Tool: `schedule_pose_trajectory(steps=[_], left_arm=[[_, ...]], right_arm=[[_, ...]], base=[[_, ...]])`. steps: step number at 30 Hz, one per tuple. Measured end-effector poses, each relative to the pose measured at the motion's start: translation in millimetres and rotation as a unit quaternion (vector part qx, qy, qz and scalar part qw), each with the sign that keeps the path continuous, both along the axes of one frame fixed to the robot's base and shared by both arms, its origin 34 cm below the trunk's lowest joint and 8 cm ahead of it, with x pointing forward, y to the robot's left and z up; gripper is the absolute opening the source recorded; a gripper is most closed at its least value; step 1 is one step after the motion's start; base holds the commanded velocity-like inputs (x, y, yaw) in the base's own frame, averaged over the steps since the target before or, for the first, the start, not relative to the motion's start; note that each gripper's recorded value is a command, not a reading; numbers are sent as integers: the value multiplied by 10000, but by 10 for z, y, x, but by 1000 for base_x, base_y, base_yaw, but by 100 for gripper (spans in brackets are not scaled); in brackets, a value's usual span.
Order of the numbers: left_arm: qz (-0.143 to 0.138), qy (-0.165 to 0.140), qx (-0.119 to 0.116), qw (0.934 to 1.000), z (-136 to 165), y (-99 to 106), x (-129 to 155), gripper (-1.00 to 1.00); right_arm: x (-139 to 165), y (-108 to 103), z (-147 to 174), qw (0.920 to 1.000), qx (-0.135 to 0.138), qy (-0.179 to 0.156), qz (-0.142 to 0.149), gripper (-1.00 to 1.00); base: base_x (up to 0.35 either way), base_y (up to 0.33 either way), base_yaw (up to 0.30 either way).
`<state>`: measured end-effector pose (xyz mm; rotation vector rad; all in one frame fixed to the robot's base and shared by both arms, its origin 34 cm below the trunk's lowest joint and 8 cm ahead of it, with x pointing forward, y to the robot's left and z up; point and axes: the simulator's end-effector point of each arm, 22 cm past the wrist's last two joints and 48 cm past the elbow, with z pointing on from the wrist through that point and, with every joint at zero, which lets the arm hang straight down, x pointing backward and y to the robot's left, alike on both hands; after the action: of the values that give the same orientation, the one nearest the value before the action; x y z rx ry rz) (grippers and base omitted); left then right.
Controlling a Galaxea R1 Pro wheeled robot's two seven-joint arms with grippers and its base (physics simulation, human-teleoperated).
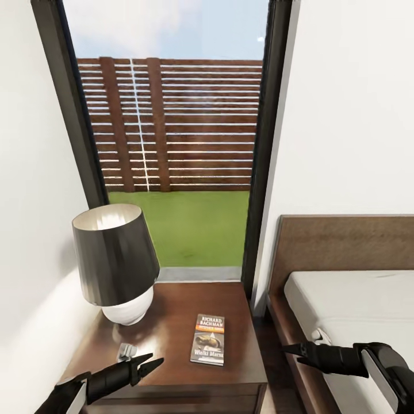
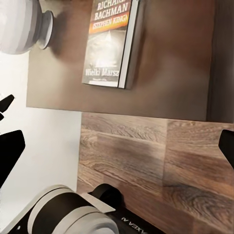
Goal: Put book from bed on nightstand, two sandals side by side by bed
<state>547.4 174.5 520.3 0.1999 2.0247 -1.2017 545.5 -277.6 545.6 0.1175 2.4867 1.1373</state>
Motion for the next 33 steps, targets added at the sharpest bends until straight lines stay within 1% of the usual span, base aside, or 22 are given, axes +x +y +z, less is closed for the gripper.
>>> schedule_pose_trajectory(steps=[7, 11, 14, 15, 16, 18, 19, 20, 21, 22, 23, 25, 26, 27, 28, 29, 30, 32, 33], left_arm=[[2, 7, 14, 10000, 142, -4, 31, 100], [-8, 12, 37, 10000, 216, -17, 46, 100], [-91, 38, 83, 9999, 246, -62, 24, 100], [-115, 52, 94, 9999, 255, -73, 14, 100], [-158, 91, 113, 9998, 244, -92, -14, 100], [-206, 244, 127, 9994, 181, -116, -99, 100], [-207, 301, 127, 9993, 164, -119, -125, 100], [-188, 422, 148, 9988, 99, -116, -180, 100], [-146, 532, 214, 9982, 22, -101, -226, 100], [-91, 621, 333, 9975, -62, -73, -263, 100], [-63, 658, 408, 9970, -95, -56, -277, 100], [-2, 796, 729, 9942, -268, 3, -362, 100], [5, 842, 814, 9931, -307, 16, -392, 100], [7, 937, 972, 9908, -404, 37, -465, 100], [6, 1070, 1195, 9870, -552, 69, -586, 100], [27, 1178, 1400, 9831, -679, 112, -695, 100], [61, 1242, 1510, 9807, -740, 144, -754, 100], [99, 1314, 1602, 9783, -771, 176, -807, 100], [131, 1401, 1679, 9757, -820, 201, -870, 100]], right_arm=[[25, 4, 135, 10000, -21, 3, 12, 100], [8, -30, 110, 9999, -137, -74, 15, 100], [-145, -132, -160, 9989, -439, -144, 55, 100], [-174, -155, -203, 9986, -500, -148, 66, 100], [-250, -206, -319, 9978, -637, -126, 102, 100], [-467, -316, -590, 9954, -932, 24, 215, 100], [-533, -342, -651, 9946, -1005, 76, 254, 100], [-674, -375, -788, 9926, -1146, 177, 357, 100], [-823, -342, -921, 9909, -1226, 287, 475, 100], [-965, -242, -1039, 9894, -1254, 380, 619, 100], [-1026, -174, -1077, 9888, -1252, 412, 694, 100], [-1199, 69, -1189, 9864, -1242, 445, 976, 100], [-1225, 118, -1192, 9858, -1243, 436, 1038, 100], [-1272, 191, -1211, 9846, -1252, 413, 1148, 100], [-1359, 279, -1251, 9829, -1252, 393, 1289, 100], [-1496, 355, -1305, 9821, -1208, 448, 1378, 100], [-1612, 391, -1340, 9815, -1169, 531, 1417, 100], [-1726, 417, -1348, 9811, -1129, 634, 1439, 100], [-1828, 436, -1367, 9805, -1096, 734, 1456, 100]], base=[[0, 0, 0], [0, 0, 0], [0, 0, 0], [0, 0, 0], [0, 0, 0], [0, 0, 0], [0, 0, 0], [0, 0, 0], [0, 0, 0], [0, 0, 0], [0, 0, 0], [0, 0, 0], [0, 0, 0], [0, 0, 0], [0, 0, 0], [0, 0, 0], [0, 0, 0], [0, 0, 0], [0, 0, 0]])
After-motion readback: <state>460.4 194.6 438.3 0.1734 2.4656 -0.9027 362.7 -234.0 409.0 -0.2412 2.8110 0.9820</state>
